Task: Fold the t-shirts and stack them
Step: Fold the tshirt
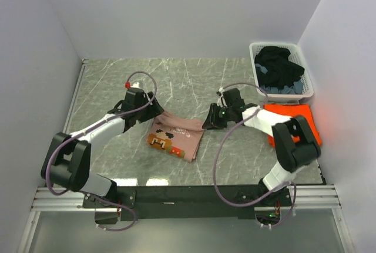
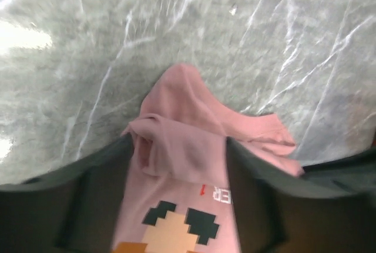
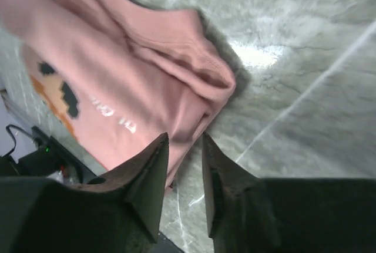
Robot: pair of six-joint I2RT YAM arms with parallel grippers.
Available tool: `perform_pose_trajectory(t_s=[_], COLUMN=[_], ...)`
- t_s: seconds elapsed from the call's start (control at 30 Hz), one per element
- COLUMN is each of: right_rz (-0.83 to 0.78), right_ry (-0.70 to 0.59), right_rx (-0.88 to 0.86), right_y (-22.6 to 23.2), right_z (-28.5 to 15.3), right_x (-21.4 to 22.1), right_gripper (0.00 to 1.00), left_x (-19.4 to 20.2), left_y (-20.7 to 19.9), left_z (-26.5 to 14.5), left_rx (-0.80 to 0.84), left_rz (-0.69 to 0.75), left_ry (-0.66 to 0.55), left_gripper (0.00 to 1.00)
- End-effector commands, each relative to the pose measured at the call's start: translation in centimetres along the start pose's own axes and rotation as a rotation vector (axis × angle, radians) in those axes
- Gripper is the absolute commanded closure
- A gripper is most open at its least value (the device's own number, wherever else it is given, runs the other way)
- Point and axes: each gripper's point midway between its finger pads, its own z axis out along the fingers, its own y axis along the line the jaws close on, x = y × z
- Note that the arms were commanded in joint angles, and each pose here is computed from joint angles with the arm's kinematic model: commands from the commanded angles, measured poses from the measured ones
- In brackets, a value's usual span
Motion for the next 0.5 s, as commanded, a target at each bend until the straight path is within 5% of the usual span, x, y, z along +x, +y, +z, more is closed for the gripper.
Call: perform_pose_trajectory(t_s=[0.0,0.03,0.2,0.47], right_rz=[-0.107,-0.138,-0.306,-0.447], right_ry=[-0.195,-0.238,-0.289,-0.121], right_rx=[0.04,0.024,-0.116,-0.353], right_y=[0.7,1.6,4.6,9.0], right_z=[-3.2,-4.3,-6.0,-2.2], right_x=[-3.3,-3.7,-2.5,1.8], right_gripper=[0.62,0.62,0.61,0.61], left_x=[-4.0,-4.2,-1.7,4.1], left_y=[-2.1,-2.5,-3.4,-4.2], left_z=[-2.8,-3.9,-6.2,-4.1], left_rx=[0.029,0.043,0.084,0.168], left_rz=[0.016,0.016,0.111,0.182], left_ry=[-0.135,-0.154,-0.104,0.067], left_gripper=[0.25,0.18,0.17,0.43])
